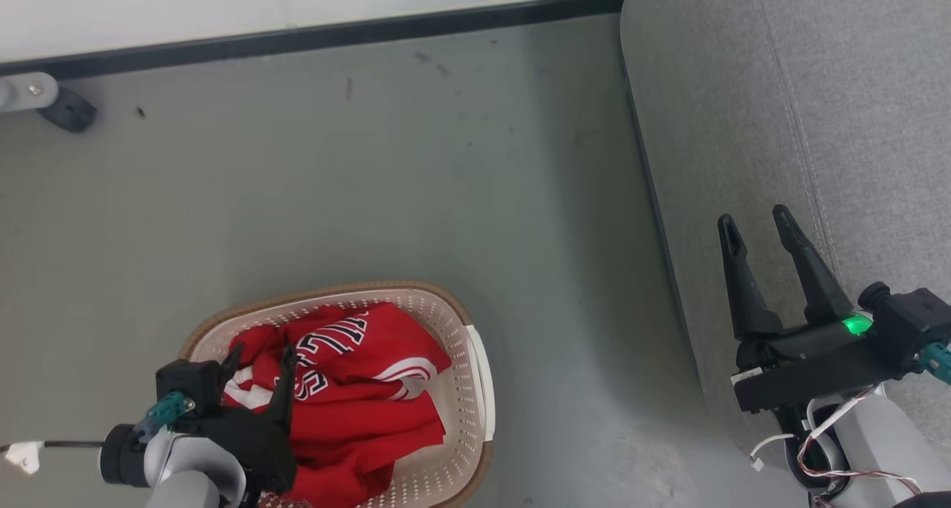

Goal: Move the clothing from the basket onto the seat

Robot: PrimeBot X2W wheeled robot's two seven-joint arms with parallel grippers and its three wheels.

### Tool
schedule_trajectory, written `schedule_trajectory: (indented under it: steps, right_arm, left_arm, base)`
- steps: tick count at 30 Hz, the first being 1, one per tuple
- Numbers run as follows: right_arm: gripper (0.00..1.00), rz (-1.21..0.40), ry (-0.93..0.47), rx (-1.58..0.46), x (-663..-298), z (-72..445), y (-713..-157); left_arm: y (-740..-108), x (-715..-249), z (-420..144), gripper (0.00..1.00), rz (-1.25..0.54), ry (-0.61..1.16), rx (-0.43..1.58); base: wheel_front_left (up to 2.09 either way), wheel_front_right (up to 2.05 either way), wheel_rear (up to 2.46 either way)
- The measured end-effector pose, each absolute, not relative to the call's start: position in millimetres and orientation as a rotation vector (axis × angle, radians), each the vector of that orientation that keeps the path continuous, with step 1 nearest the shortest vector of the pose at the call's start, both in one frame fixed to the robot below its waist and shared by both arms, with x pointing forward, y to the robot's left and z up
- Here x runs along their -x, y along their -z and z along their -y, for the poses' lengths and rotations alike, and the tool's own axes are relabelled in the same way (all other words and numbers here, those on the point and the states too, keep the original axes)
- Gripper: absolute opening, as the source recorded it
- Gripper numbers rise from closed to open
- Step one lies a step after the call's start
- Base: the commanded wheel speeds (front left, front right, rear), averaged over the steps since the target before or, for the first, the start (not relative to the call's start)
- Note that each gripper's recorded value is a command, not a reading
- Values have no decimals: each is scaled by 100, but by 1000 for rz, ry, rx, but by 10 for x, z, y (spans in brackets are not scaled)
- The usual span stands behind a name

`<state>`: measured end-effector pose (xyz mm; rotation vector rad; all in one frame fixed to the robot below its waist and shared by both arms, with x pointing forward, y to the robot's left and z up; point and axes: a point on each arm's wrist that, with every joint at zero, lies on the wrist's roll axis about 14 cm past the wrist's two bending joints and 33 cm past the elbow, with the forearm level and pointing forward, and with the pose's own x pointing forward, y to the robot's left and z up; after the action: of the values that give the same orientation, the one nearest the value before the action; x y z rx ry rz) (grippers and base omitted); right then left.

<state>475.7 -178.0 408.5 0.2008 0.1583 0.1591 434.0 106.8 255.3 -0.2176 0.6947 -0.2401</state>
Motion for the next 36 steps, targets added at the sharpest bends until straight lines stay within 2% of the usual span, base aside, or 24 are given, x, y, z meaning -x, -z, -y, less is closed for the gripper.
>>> schedule_trajectory:
  steps: [12, 32, 36]
  right_arm:
    - [100, -196, -162, -208, -4827, 1740, -3849]
    - [100, -285, -130, -197, -4915, 1849, -3354]
    - [100, -299, -124, -194, -4913, 1866, -3285]
  left_arm:
    - [-1960, -4157, -1033, 100, -909, 277, 174]
    - [-1281, -4205, -884, 100, -1099, 348, 114]
    - [-1162, -4091, -856, 100, -1165, 358, 105]
  base:
    - [0, 0, 0]
    - [0, 0, 0]
    - [0, 0, 0]
